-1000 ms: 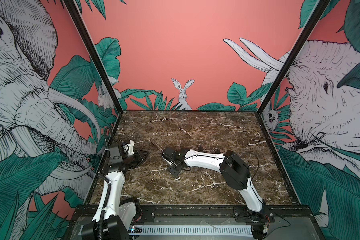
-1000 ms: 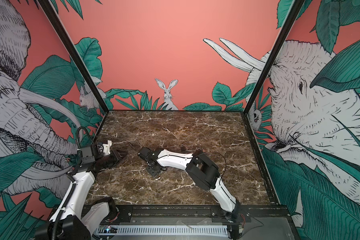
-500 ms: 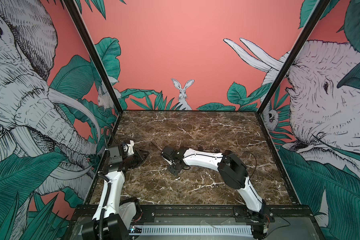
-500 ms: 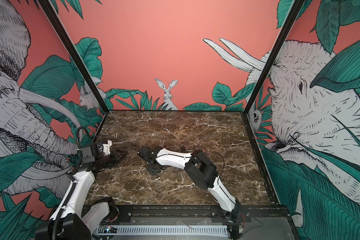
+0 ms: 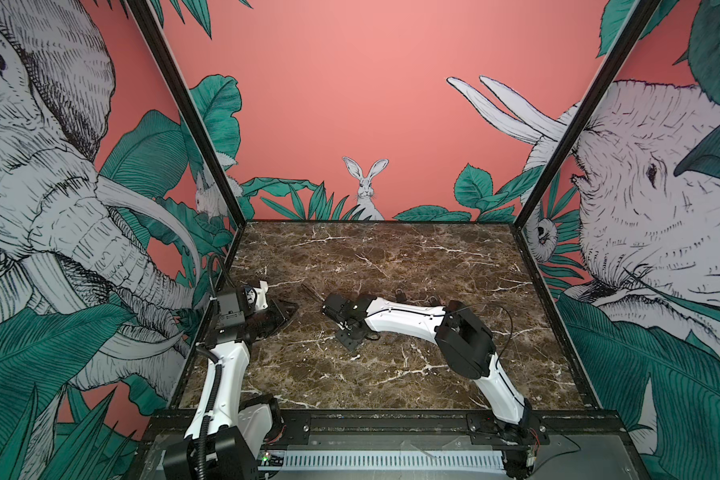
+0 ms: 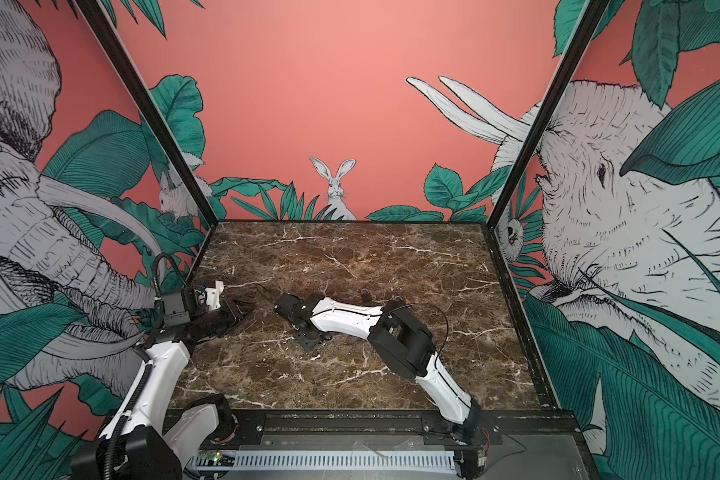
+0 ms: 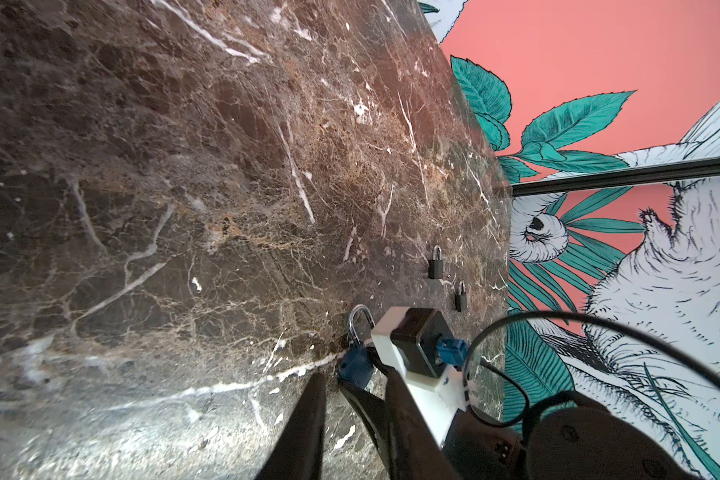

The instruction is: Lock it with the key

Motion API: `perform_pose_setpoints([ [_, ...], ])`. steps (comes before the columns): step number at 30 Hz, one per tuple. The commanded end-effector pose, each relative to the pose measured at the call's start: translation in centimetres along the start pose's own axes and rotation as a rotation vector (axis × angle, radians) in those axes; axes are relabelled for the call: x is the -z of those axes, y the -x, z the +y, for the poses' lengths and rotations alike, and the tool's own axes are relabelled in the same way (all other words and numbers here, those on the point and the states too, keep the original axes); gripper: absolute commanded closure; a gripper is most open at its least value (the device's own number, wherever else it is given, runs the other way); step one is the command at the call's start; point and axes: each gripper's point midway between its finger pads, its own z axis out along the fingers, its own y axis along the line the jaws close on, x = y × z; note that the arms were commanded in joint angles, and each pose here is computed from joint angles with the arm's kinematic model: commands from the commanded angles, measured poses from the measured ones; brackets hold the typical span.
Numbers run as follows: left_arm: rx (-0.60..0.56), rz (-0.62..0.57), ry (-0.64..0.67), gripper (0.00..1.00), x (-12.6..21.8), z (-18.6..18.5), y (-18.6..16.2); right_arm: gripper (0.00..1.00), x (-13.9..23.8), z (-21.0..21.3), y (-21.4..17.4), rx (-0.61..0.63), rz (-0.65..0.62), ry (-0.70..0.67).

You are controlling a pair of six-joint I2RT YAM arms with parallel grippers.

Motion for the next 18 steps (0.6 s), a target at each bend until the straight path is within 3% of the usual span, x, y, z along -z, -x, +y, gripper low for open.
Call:
perform_pose_setpoints([
  [1, -0.028, -0.021, -0.014, 0.72, 0.38, -0.62, 0.65, 0.57, -0.74, -0.49, -0.89, 0.009, 0.05, -0.052],
  [9, -0.026, -0.021, -0.012, 0.72, 0.31, -0.56, 0.79, 0.57, -1.16, -0.43, -1.08, 0.016, 0.074, -0.068],
  [18, -0.034, -0.02, -0.013, 0.73, 0.34, -0.58, 0.73, 0.74, -0.92, -0.55, -1.39, 0.0, 0.073, -0.07],
])
